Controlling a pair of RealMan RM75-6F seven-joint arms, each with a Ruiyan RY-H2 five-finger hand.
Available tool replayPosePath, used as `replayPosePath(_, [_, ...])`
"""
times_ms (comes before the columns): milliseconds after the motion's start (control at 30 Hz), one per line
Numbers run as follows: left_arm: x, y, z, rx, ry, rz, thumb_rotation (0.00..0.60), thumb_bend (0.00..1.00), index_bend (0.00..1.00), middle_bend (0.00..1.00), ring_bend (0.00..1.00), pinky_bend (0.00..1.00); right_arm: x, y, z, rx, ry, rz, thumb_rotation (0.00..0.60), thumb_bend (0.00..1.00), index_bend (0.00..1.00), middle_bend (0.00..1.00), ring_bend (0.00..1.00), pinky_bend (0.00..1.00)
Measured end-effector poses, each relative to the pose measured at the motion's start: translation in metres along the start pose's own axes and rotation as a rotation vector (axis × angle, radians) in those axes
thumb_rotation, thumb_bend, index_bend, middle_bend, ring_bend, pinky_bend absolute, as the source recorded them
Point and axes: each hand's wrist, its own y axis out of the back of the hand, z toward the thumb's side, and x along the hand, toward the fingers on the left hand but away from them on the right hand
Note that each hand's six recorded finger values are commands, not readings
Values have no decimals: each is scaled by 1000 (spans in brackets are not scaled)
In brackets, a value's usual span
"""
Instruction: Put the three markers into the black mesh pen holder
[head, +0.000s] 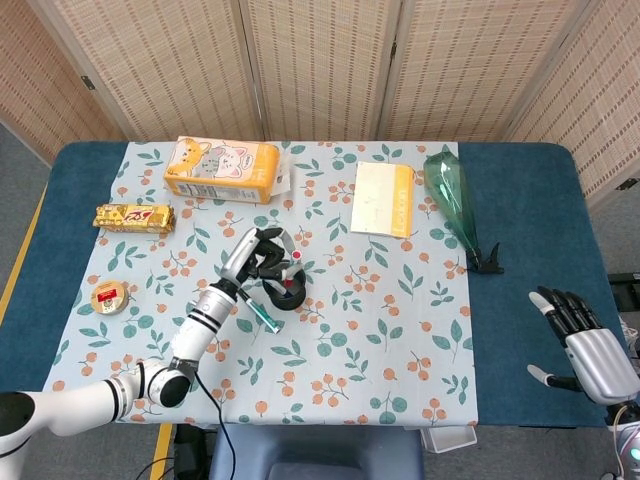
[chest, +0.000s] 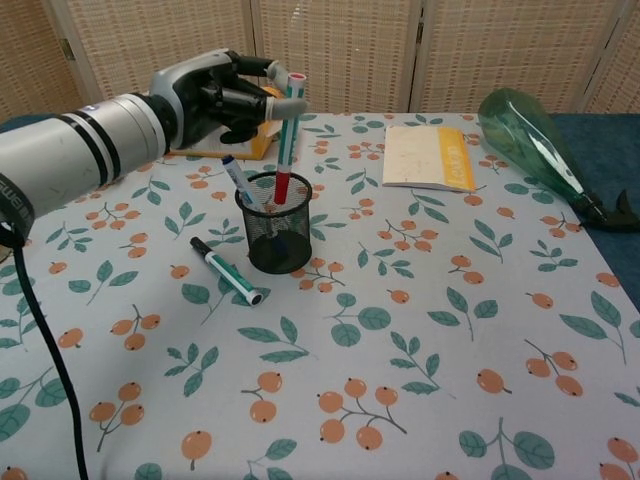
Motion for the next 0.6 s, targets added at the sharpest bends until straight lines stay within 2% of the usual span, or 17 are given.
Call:
replayPosePath(67, [-2,-1,-5,12,-2,-10,600,331,591,1000,921,957,0,0,0,0,-2,-4,600,127,3,0,0,0])
replayPosePath(333, [-9,-8,-14,41,-25,-63,600,261,306,1000,894,940,1,1,0,1,-4,-8,600,126,3,0,1,0])
replayPosePath(433, [-12,-7,-13,44,-45,-68,600,255,276,1000,892,938,2,1,1,2,-2,-10,600,127,3,0,0,0])
replayPosePath(600, [-23,4,1,56,-111,-39,600,254,346,1000,892,938,3,0,3,8,9,-4,600,126,3,0,0,0])
